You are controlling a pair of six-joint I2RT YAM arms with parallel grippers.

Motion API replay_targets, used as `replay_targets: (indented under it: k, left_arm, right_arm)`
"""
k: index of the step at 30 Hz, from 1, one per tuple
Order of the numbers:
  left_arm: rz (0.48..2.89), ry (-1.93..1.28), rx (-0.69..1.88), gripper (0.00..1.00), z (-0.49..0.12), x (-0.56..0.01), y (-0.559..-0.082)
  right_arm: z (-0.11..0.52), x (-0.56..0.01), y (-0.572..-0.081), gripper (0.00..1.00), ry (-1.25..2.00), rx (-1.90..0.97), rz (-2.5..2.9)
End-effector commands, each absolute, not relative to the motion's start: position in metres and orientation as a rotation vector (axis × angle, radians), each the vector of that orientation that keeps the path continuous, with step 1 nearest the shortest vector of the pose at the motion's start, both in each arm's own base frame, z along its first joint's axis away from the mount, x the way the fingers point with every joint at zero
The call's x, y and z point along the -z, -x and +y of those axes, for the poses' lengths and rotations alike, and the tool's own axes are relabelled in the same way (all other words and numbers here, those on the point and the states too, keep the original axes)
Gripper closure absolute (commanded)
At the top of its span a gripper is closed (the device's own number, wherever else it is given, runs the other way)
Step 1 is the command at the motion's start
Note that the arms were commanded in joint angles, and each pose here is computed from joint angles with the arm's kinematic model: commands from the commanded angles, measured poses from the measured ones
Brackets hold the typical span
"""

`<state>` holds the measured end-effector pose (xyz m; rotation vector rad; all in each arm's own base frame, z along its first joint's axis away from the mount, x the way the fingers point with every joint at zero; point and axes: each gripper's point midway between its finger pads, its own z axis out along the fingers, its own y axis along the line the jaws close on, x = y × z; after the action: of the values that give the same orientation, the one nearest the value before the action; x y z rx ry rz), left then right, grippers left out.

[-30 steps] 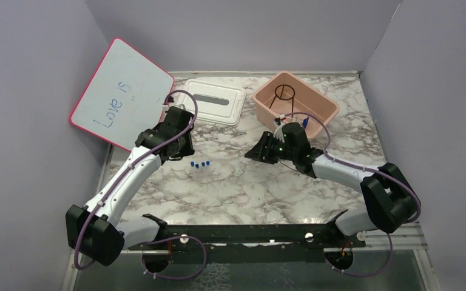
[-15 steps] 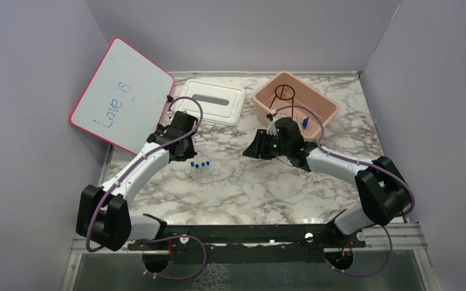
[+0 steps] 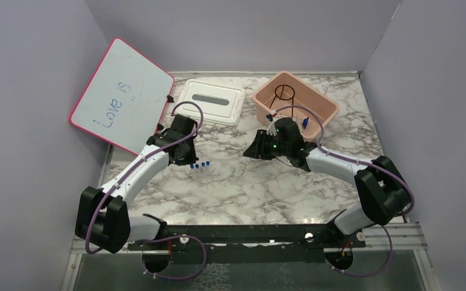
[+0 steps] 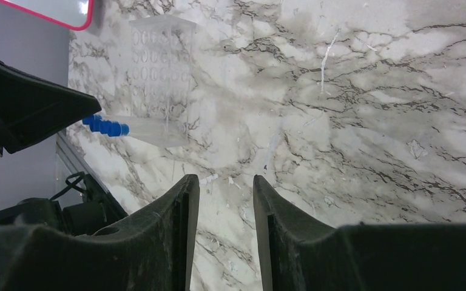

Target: Organize the chemistry lab equipment

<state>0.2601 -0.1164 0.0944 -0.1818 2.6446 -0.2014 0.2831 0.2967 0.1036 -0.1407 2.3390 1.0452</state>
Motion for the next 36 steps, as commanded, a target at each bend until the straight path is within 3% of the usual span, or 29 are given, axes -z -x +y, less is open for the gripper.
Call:
replay_targets:
  k: [1, 12, 17, 21, 32, 36]
  left_arm:
    - [2.642, 0.15, 0.268, 0.89, -0.121, -0.109, -0.253]
    - [2.587, 0.155, 0.184, 0.85, -0.111, -0.126, -0.266]
    - [2.472, 0.228, 0.074, 0.77, -0.095, -0.154, -0.296]
    - [2.366, 0.29, 0.127, 0.74, -0.097, -0.178, -0.314]
    - [2.194, 0.382, 0.353, 0.4, -0.115, -0.202, -0.325]
    - [2.2, 0.411, 0.398, 0.36, -0.117, -0.193, -0.33]
  right_arm:
    - [0.294, -0.092, -0.279, 0.58, 0.14, -1.011, 2.371]
    - [0.295, -0.095, -0.285, 0.58, 0.176, -0.984, 2.357]
    - [0.302, -0.102, -0.314, 0.56, 0.281, -0.877, 2.311]
    - [0.311, -0.099, -0.354, 0.53, 0.348, -0.746, 2.277]
    - [0.368, -0.089, -0.456, 0.45, 0.494, -0.619, 2.139]
    - [0.385, -0.076, -0.474, 0.44, 0.588, -0.605, 2.104]
